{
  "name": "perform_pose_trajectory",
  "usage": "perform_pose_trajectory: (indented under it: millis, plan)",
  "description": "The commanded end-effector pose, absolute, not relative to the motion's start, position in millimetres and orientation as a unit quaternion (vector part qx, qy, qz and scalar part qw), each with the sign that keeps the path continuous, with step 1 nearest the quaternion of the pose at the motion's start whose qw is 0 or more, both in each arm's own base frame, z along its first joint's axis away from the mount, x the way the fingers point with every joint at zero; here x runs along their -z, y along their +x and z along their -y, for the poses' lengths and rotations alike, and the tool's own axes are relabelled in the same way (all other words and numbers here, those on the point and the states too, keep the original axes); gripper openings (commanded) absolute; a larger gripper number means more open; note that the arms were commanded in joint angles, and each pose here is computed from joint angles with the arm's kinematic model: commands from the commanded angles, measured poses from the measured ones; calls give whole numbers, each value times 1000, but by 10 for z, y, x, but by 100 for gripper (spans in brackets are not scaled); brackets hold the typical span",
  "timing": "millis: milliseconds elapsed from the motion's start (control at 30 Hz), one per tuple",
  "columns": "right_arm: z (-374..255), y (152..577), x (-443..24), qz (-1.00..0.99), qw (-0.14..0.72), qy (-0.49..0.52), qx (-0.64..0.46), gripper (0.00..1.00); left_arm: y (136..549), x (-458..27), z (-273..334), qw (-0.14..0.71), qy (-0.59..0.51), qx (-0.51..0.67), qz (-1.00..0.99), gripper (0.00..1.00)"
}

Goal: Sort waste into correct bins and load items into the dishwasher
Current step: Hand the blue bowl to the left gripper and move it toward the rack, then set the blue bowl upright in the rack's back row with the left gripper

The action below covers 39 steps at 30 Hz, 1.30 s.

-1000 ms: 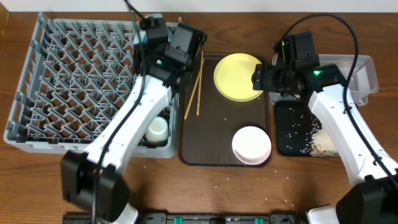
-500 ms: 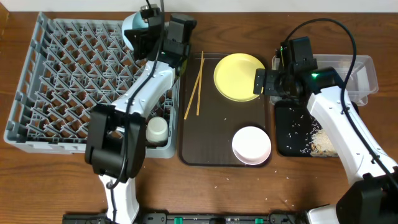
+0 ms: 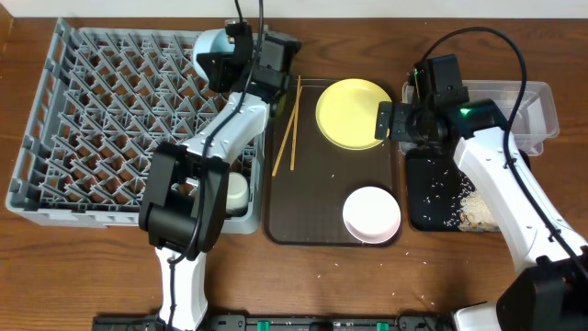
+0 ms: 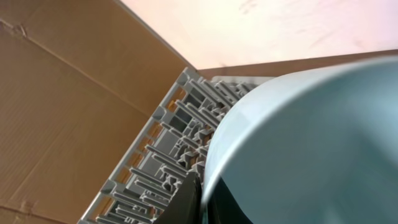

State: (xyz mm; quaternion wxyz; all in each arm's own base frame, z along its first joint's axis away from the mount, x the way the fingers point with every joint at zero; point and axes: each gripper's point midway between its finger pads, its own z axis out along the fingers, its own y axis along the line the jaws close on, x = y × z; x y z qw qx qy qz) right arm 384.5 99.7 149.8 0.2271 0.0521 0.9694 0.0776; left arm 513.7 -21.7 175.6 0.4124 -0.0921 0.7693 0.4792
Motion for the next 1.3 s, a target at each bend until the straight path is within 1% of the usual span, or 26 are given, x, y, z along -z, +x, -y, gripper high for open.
perform_pose_trajectory:
  millis: [0, 200, 333, 400, 433, 500, 633, 800, 900, 933, 967, 1000, 1067, 1100, 1133, 1167, 1267]
  plan:
    - [-995, 3828, -1492, -970, 228, 50, -72, 99, 5087, -1737, 283, 405, -82, -496, -764, 7]
    - [-996, 3829, -1492, -970, 228, 50, -72, 99, 5015, -1725, 345, 391, -64, -511, -763, 7]
    - [-995, 3829, -1492, -970, 228, 50, -72, 99, 4956, -1672, 488, 378, -31, -515, -769, 8]
    - [-996, 3829, -1492, -970, 228, 50, -72, 99, 4942, -1647, 592, 380, -17, -508, -773, 17]
    - [-996, 3829, -1492, -970, 228, 50, -72, 99, 4933, -1644, 649, 382, -13, -506, -773, 29]
    - [-996, 3829, -1492, -970, 228, 50, -72, 99, 4930, -1609, 791, 387, 3, -492, -780, 43]
    - [-996, 3829, -1492, -970, 228, 50, -72, 99, 4967, -1412, 991, 382, 43, -439, -812, 49]
    - [-994, 3819, -1487, -970, 226, 50, -71, 99, 4995, -1331, 1063, 389, 37, -393, -832, 56]
    - [-994, 3819, -1487, -970, 226, 50, -71, 99, 5019, -1418, 1175, 401, 44, -345, -847, 60]
    - [-993, 3818, -1487, -970, 225, 50, -71, 99, 5018, -1494, 1227, 409, 44, -319, -854, 61]
    - [-993, 3818, -1487, -970, 225, 50, -71, 99, 5006, -1588, 1284, 417, 42, -284, -863, 65]
    - [-991, 3820, -1488, -970, 226, 50, -71, 99, 4975, -1662, 1352, 419, 45, -242, -874, 66]
    - [-964, 3840, -1530, -968, 235, 53, -68, 99, 4823, -1822, 1503, 408, 65, -151, -898, 66]
    - [-940, 3864, -1619, -964, 249, 57, -71, 99, 4634, -1960, 1573, 394, 73, -104, -910, 66]
    - [-917, 3875, -1699, -961, 260, 59, -74, 99, 4544, -2018, 1585, 388, 75, -87, -915, 66]
    - [-869, 3891, -1864, -955, 280, 65, -78, 99, 4420, -2068, 1616, 376, 78, -65, -921, 66]
    - [-590, 3855, -2474, -925, 361, 94, -68, 99, 3834, -2080, 1848, 287, 78, 57, -953, 65]
